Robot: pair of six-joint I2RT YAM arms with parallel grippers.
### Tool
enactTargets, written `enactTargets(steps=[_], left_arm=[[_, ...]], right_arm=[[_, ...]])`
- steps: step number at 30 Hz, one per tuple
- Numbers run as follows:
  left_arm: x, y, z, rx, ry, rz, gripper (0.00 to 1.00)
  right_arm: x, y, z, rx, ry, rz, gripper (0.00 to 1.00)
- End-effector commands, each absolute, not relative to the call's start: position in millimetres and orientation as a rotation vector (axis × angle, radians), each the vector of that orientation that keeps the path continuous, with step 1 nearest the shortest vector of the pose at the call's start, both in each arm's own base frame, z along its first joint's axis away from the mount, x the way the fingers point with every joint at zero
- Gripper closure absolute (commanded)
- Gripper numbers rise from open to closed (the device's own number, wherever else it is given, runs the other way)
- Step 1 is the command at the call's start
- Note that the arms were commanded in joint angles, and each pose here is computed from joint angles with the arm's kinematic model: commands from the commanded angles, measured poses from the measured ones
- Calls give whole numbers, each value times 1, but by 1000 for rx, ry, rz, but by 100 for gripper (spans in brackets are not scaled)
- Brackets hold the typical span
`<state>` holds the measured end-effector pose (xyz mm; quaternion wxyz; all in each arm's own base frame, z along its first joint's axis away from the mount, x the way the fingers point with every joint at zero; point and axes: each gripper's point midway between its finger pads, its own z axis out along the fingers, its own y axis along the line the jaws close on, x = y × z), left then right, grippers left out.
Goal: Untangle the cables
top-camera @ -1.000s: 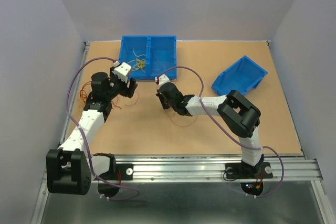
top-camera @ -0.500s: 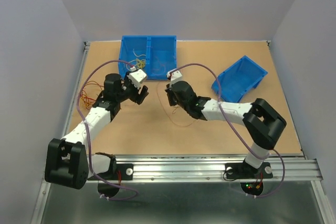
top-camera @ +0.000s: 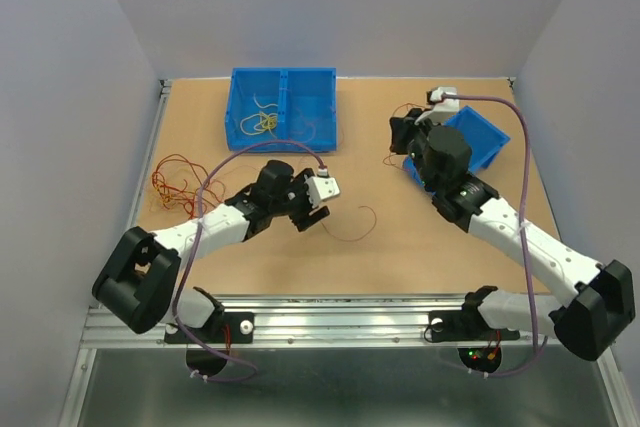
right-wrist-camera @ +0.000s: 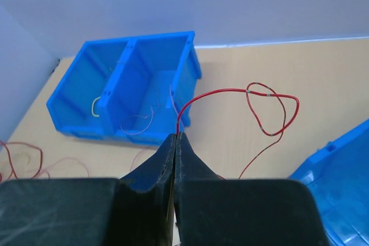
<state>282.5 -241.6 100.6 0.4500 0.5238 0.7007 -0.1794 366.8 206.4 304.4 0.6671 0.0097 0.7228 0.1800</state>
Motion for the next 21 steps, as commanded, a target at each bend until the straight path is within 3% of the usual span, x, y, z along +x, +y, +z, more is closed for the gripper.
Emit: enactTargets(steps=[1, 5, 8, 21], left_arm=[[279, -253, 87, 1390, 1709, -395, 24], [267, -265, 74, 1500, 1668, -428, 23], [254, -272, 66, 1616, 1602, -448, 13], [249, -301, 48, 1759, 1587, -328, 12]], right_arm=[[365, 170, 326, 140, 1603, 349, 100], [364, 132, 331, 242, 1584, 283, 99], [366, 105, 326, 318, 1589, 267, 100], [376, 52, 348, 468, 1534, 215, 99]])
